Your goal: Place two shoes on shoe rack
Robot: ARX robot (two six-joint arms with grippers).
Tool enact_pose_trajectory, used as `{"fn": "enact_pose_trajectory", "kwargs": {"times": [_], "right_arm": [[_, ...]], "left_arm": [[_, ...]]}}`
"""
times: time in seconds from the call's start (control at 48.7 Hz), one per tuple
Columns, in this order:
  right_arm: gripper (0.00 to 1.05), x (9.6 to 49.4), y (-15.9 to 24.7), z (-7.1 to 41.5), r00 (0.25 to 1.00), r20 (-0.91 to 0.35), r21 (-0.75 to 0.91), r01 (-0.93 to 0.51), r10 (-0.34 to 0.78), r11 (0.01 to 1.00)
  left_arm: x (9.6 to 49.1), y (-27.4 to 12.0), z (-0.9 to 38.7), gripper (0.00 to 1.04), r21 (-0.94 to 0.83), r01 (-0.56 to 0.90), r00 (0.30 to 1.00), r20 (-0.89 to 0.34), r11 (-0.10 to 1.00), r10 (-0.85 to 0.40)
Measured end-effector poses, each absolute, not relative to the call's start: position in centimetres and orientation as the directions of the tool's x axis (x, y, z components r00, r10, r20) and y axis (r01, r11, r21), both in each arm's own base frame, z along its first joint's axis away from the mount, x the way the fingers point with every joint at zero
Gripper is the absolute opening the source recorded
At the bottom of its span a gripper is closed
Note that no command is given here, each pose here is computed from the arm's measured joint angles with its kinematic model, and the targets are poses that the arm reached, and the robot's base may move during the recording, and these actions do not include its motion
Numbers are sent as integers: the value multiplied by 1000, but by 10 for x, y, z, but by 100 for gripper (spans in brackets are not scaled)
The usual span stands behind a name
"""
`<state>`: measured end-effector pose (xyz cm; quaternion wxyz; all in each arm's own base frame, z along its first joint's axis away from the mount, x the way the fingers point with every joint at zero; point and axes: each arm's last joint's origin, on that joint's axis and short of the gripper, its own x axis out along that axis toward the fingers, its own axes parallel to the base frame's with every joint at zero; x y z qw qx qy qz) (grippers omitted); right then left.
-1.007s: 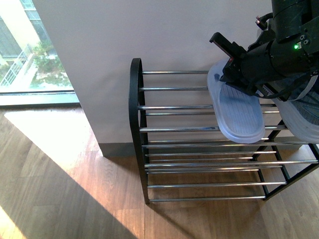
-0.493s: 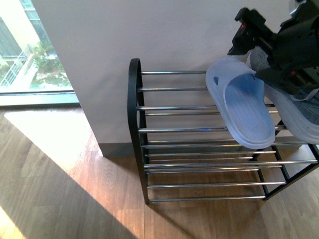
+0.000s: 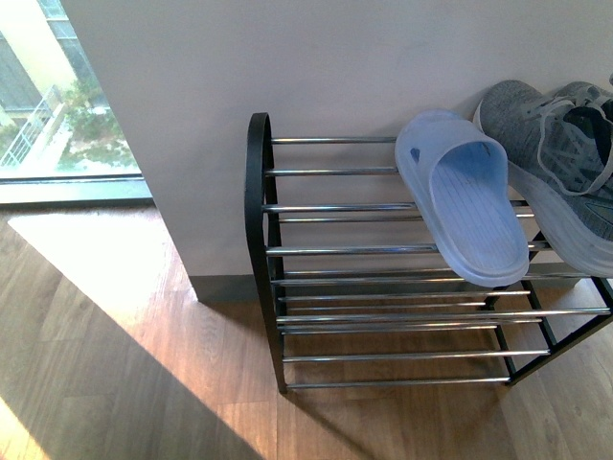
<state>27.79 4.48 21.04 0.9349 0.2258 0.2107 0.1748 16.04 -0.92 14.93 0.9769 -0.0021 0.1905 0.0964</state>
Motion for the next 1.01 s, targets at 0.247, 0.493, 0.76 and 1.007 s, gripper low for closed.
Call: {"fn": "enact_pose_trajectory", "kwargs": {"times": [0.247, 0.493, 0.76, 1.007], "right_arm": [[96, 249, 20, 198, 894, -233, 358, -286, 382, 889], [70, 231, 15, 192, 999, -24, 82, -24, 26, 996], [26, 196, 1, 181, 1000, -13, 17, -2, 2, 1000], [1, 169, 0, 174, 1000, -14, 5, -1, 1, 1000]], "left_arm": [[160, -9, 149, 2, 33, -189, 909, -373, 981, 187], [160, -9, 149, 2, 33, -189, 909, -373, 981, 188], [160, -9, 149, 2, 33, -190, 909, -373, 981, 188], [160, -9, 149, 2, 33, -190, 909, -373, 981, 189]]}}
